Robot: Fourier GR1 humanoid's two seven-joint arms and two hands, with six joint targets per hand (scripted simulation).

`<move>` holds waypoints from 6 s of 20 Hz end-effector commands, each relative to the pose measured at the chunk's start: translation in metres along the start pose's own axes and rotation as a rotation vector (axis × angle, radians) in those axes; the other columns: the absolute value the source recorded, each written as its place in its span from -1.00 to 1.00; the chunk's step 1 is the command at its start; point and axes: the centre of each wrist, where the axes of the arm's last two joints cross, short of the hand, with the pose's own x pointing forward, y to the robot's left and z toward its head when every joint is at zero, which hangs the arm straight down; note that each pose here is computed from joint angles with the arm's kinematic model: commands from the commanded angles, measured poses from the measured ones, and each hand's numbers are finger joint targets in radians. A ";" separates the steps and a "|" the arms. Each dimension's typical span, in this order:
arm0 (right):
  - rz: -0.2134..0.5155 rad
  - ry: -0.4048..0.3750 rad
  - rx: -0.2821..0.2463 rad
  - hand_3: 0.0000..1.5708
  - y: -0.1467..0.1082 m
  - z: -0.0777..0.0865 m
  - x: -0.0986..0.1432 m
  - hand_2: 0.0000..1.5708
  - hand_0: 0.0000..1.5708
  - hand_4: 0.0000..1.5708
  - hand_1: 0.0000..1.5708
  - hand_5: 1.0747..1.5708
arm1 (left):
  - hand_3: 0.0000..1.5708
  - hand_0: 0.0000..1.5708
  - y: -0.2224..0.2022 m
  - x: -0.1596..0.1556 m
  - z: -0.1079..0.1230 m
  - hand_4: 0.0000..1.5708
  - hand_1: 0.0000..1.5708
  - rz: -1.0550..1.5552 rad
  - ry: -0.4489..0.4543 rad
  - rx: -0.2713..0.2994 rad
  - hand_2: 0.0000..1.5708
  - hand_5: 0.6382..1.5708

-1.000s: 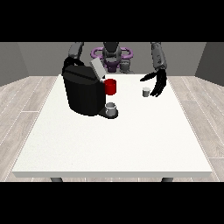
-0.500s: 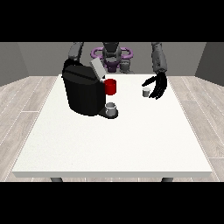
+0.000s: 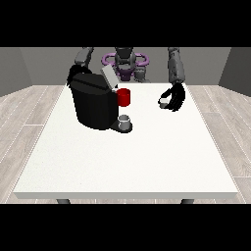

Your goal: Insert the coffee pod into the coffee machine and close the lid

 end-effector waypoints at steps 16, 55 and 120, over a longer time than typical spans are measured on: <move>-0.018 0.039 -0.018 -1.00 -0.003 0.000 -0.026 -1.00 -1.00 -0.40 -1.00 1.00 | 0.72 0.77 0.045 0.065 -0.042 -0.26 0.77 -0.068 -0.228 -0.075 0.79 1.00; -0.007 -0.123 0.061 -1.00 0.008 -0.026 0.031 -1.00 -1.00 -0.34 -1.00 1.00 | 0.59 0.66 0.166 0.210 -0.081 -0.38 0.66 -0.066 -0.360 0.150 0.69 1.00; -0.009 -0.094 -0.008 -1.00 0.012 -0.021 0.018 -1.00 -1.00 -0.47 -1.00 1.00 | -1.00 -1.00 0.159 0.228 -0.086 -1.00 -1.00 -0.251 -0.360 0.013 -1.00 1.00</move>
